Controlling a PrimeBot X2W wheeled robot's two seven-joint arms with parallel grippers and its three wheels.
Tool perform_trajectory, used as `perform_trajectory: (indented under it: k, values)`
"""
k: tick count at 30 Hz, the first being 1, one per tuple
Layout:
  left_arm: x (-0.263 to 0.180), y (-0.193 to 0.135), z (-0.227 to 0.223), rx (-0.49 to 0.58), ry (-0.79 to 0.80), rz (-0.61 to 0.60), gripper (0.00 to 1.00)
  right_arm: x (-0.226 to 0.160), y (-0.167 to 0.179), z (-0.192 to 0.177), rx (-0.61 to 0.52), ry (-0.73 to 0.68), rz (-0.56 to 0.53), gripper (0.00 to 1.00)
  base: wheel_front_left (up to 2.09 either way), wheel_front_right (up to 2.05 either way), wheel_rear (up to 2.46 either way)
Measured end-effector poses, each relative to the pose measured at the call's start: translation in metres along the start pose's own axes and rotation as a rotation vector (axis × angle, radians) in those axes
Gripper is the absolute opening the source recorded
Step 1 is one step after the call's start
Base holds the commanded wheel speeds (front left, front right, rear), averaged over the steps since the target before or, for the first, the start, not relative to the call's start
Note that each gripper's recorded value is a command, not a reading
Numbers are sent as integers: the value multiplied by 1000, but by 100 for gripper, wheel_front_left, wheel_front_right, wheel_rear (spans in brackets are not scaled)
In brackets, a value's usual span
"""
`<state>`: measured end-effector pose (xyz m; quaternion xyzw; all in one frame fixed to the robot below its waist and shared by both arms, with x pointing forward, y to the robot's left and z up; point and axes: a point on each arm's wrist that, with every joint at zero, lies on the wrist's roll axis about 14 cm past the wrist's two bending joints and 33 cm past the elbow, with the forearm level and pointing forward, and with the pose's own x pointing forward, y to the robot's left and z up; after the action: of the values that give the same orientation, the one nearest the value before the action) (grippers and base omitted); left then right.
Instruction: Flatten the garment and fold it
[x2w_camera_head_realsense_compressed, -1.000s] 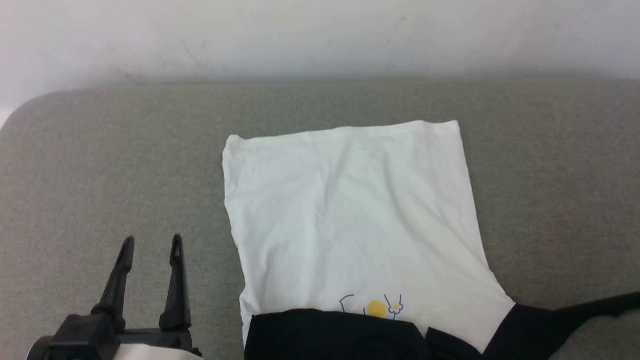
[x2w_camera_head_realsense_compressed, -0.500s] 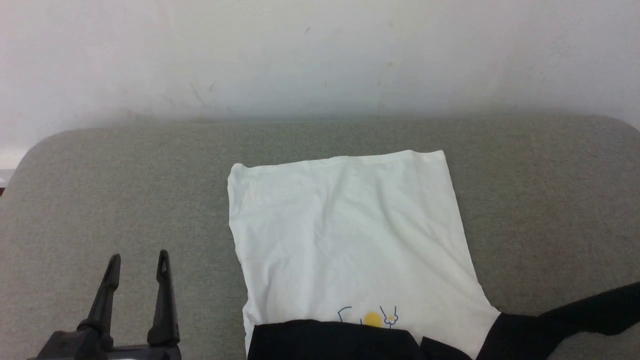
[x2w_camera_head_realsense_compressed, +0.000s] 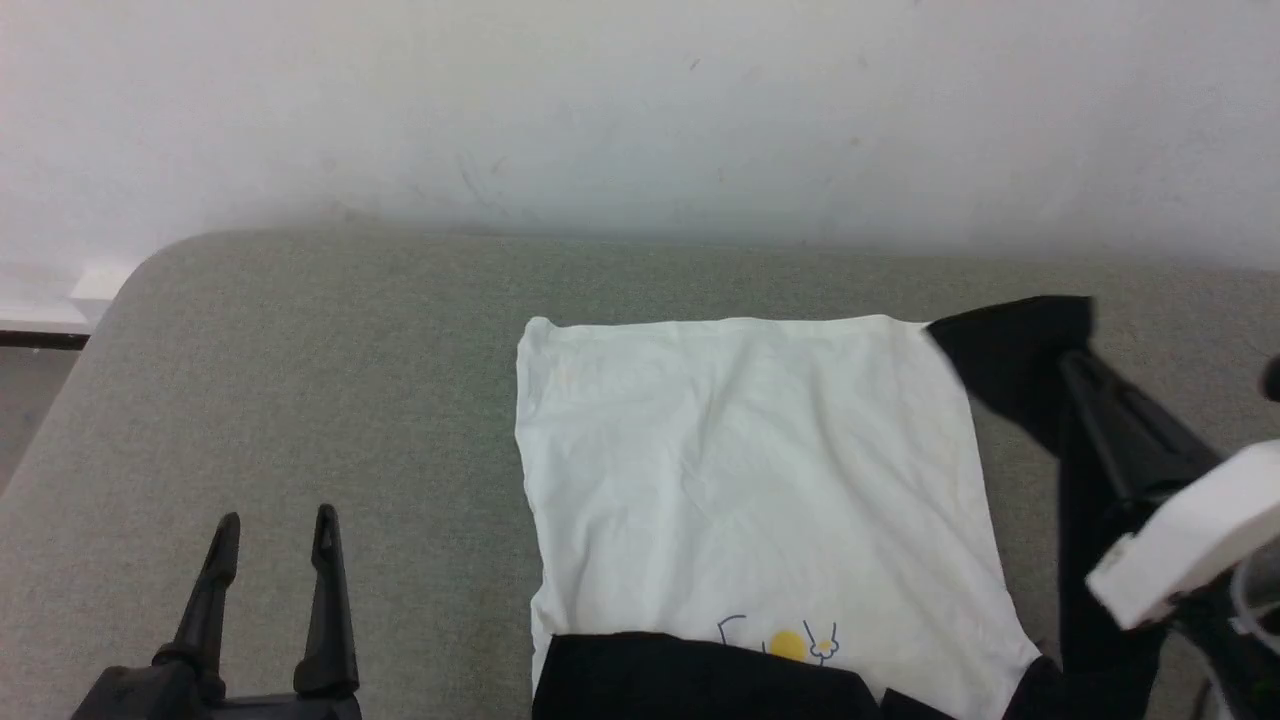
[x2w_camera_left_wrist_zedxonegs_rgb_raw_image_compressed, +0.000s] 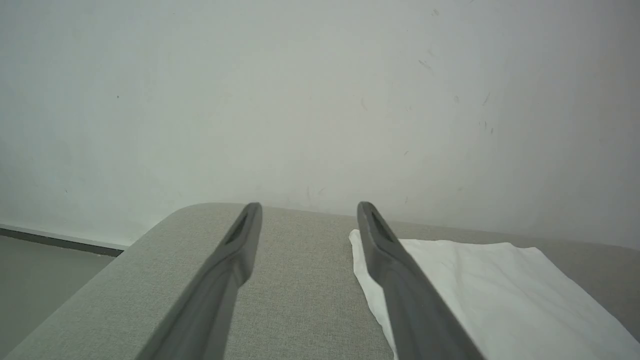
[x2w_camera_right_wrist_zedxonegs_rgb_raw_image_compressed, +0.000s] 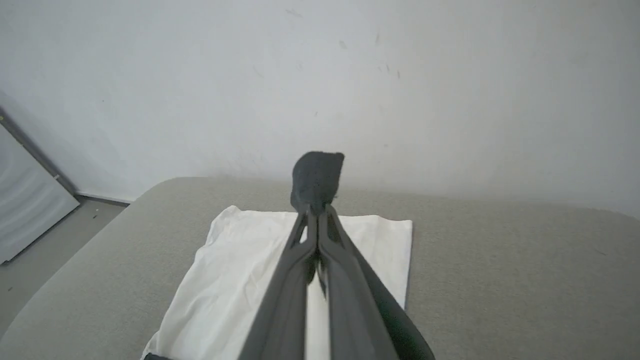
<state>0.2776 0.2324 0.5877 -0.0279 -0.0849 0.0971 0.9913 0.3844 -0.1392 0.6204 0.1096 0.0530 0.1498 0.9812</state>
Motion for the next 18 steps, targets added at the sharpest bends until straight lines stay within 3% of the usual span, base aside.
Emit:
perform_trajectory:
  k: [10, 18]
  values:
    - [-4, 12, -4, 6, 16, 46, 100, 12, 144, -72, 3, 233, 458, 0, 0, 0, 0]
    - [-10, 21, -12, -1, 42, 84, 100, -2, 186, -152, 34, 445, 580, 0, 0, 0, 0]
